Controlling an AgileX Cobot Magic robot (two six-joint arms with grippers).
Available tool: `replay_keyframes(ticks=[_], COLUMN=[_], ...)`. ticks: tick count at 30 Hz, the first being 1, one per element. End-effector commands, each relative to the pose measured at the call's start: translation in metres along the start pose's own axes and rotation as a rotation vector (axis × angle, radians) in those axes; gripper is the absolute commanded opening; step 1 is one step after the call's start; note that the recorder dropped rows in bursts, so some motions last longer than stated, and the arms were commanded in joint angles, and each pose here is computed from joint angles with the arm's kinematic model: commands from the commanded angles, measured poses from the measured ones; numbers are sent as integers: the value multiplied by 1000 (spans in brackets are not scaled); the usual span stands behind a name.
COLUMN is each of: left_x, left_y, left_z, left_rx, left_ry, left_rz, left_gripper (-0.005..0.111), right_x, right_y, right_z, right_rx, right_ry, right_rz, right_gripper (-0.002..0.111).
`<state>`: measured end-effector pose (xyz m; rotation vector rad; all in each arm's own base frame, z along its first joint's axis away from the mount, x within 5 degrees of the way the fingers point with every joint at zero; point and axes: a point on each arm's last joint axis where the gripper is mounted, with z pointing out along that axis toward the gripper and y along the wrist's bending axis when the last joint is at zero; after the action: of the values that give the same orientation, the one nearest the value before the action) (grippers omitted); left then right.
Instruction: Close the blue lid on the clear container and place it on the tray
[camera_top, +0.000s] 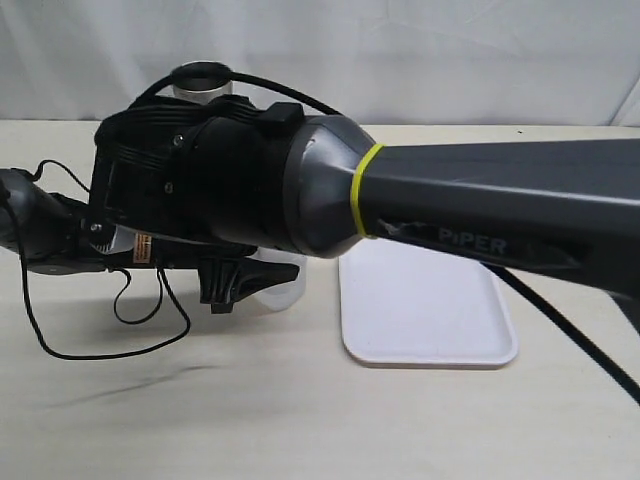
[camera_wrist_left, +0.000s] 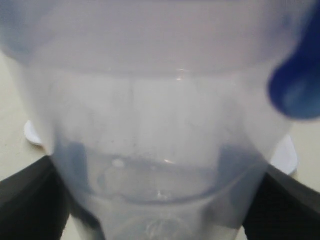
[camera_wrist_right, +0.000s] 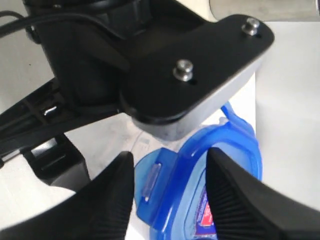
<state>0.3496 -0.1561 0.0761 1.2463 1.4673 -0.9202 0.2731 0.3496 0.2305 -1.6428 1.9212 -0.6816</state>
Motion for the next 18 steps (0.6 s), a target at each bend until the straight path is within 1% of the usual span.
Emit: replay_keyframes(ticks=[1,5,9,11,14,18], left_x=[-7,-6,-6,-6,-6,-6], left_y=[-2,-1,-1,-1,-1,-1], left_z=[-1,-1,-1,-1,-1,-1], left_rx=[29,26,26,25,24,24], left_ry=[-42,-36,-36,-34,-33,-33], left_rz=[51,61,67,66,66,66], left_gripper=[0,0,0,0,0,0], right_x=[7,9,13,15,21,38], right_y=[24,14,0,-8,-22,-48], right_z=[16,-2,-22,-30,-40,-52], right_rx=[-192,-223,-207,-204,-264,-364], right_ry=[46,-4,-56,-87,-162,-257], right_rz=[46,66,83,109,198,318], right_gripper=[44,51,55,55,55,55])
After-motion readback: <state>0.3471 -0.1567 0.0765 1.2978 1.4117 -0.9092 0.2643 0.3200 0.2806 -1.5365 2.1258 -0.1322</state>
